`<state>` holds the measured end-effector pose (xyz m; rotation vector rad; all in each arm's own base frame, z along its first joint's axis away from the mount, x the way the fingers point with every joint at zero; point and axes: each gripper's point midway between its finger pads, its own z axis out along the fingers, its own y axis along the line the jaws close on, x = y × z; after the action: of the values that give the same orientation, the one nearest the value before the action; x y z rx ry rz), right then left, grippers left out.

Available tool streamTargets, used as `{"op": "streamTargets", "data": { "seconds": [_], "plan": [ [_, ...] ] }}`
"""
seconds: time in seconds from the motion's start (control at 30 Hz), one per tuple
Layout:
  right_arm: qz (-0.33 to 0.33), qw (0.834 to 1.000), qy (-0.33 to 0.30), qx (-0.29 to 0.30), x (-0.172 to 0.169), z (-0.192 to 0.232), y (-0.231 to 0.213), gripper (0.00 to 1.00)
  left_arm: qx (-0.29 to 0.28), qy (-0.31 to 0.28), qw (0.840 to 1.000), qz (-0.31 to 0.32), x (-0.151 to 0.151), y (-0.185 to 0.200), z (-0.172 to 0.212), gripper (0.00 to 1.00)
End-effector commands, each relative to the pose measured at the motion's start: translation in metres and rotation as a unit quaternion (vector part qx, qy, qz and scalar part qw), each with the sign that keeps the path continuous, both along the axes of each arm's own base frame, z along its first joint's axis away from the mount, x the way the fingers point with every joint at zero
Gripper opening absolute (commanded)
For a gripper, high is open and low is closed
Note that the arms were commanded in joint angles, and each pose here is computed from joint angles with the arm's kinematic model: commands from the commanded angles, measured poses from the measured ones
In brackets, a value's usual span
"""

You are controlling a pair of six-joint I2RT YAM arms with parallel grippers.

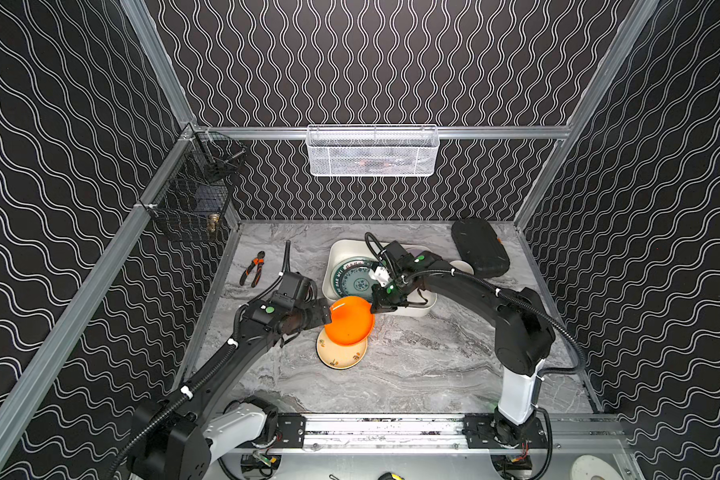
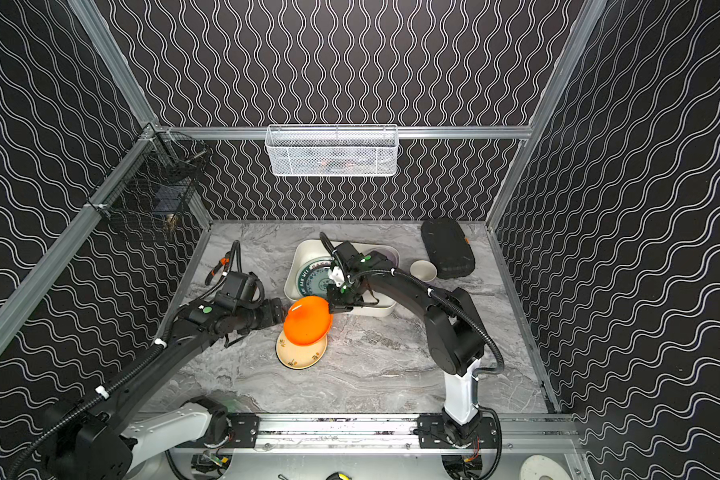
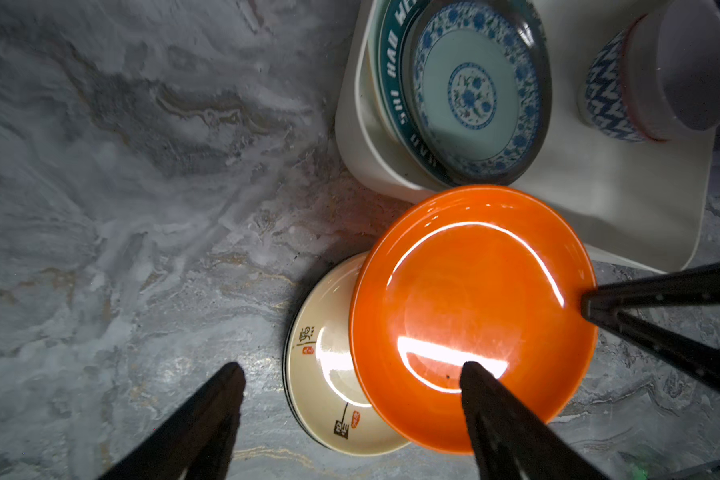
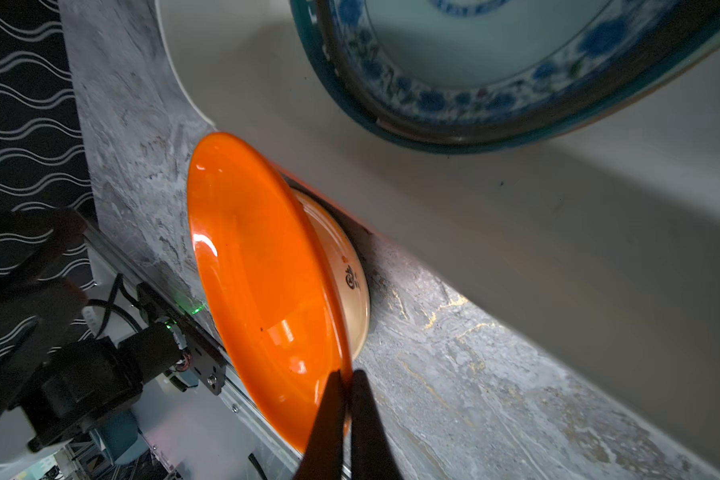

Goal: Place the mixed dishes into the plastic bin
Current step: 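Tilt the orange plate up and carry it into the bin with the right gripper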

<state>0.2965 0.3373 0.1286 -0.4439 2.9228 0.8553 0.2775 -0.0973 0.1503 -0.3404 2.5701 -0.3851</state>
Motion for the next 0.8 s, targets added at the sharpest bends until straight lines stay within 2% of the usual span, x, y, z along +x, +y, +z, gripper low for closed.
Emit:
{"op": "streamTargets", "data": {
  "seconds": [0.0, 0.23, 0.43, 0.77],
  "plan": [
    [0.005, 1.000, -0.018, 0.024, 0.012, 0.025, -0.002, 0.00, 0.028, -0.007, 1.000, -0.009, 0.003, 0.006, 0.010, 0.99],
    [-0.025, 0.998, -0.047, 0.032, 0.067, 0.037, -0.019, 0.00, 0.024, -0.017, 0.999, -0.030, 0.020, -0.004, 0.024, 0.99],
    [-0.045, 0.997, -0.051, 0.025, 0.106, 0.026, -0.031, 0.00, 0.028, -0.023, 0.999, -0.041, 0.038, -0.011, 0.029, 0.99],
    [-0.052, 0.998, -0.034, 0.009, 0.133, -0.016, -0.031, 0.00, 0.035, -0.016, 0.997, -0.060, 0.064, -0.021, 0.024, 0.99]
  ]
}}
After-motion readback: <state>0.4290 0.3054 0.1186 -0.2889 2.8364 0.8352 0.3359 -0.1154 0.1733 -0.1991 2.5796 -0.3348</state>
